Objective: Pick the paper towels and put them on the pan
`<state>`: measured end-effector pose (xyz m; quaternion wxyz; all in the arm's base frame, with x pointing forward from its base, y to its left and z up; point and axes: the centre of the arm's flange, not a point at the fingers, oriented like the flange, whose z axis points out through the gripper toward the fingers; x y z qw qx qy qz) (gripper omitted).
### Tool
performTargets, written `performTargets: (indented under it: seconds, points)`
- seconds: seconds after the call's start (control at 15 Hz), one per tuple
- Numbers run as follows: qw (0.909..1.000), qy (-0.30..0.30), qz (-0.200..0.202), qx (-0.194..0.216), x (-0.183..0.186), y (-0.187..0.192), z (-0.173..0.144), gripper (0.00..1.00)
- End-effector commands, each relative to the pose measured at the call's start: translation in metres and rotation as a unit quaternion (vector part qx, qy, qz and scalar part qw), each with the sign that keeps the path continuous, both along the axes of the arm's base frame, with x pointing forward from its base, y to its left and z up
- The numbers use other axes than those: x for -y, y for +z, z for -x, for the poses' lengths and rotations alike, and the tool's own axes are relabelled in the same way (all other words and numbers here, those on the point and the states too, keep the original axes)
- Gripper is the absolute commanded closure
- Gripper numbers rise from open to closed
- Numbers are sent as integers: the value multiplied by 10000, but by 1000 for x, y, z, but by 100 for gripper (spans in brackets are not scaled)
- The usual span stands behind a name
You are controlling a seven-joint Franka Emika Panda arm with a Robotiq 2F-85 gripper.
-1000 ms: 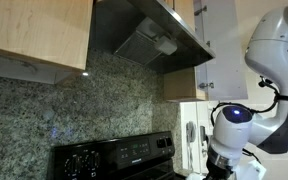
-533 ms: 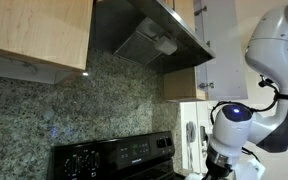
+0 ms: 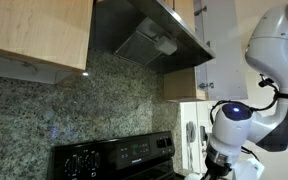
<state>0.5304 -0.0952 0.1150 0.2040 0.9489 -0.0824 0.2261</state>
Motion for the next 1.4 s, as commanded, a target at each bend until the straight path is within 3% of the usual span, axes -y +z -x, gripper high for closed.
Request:
performTargets:
  seconds: [0.0, 0.13, 0.6, 1.13, 1.33]
  points:
    - [10000, 49, -71, -46, -5, 2, 2, 84]
    - [9999, 76, -81, -13, -10, 7, 5, 84]
    - [9990, 420, -65, 133, -39, 25, 27, 100]
    - [9972, 632, -123, 367, -60, 37, 52, 99]
    - [9956, 639, -172, 661, -65, 51, 70, 99]
